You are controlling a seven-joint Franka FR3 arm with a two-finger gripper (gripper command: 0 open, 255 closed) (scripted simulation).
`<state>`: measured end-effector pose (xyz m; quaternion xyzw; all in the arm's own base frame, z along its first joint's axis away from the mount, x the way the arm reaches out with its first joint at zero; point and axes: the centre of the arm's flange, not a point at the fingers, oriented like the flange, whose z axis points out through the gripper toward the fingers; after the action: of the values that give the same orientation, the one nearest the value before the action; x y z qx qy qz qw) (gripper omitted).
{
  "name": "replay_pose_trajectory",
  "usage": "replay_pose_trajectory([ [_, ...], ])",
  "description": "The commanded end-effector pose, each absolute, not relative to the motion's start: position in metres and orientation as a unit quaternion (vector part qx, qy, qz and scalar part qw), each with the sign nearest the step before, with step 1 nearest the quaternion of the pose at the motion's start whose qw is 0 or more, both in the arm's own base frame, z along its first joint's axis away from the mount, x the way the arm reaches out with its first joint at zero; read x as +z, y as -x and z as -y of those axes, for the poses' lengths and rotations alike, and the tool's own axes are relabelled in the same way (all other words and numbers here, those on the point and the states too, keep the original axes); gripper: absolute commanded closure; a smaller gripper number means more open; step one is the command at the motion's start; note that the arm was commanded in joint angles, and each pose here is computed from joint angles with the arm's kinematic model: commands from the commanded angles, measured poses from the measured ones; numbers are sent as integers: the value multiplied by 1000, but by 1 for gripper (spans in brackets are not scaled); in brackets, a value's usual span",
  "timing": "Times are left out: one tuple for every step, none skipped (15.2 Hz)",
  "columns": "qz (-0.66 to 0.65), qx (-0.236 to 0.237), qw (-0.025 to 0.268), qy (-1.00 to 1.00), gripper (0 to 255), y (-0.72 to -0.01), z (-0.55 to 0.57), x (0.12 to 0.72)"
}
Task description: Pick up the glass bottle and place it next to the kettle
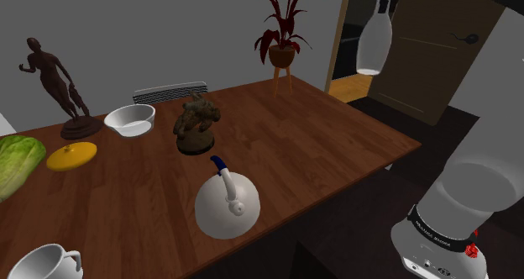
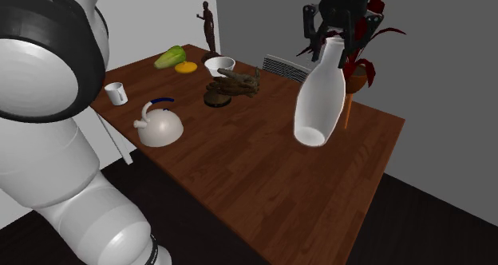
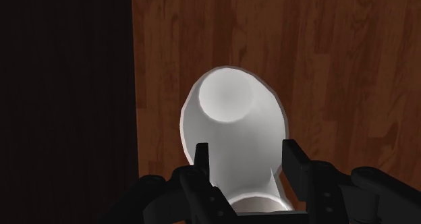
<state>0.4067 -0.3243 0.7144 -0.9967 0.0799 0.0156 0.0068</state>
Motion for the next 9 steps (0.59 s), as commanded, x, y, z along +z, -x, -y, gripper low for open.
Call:
replay_pose_trajectory([
  [-80, 16, 7, 997, 255, -406, 323, 725],
  [-80, 16, 7, 997, 255, -406, 323, 731],
  [-80, 16, 7, 997, 255, -406, 323, 736],
  [-80, 16, 7, 997, 255, -406, 323, 741],
  [-80, 16, 7, 997, 255, -406, 323, 747],
  [-80, 16, 7, 997, 255, -406, 323, 749],
  [-80, 16, 7, 997, 255, -405, 310, 749],
  [-80, 16, 7, 997, 255, -403, 297, 749],
  [-80, 16, 7, 997, 255, -402, 284, 749],
])
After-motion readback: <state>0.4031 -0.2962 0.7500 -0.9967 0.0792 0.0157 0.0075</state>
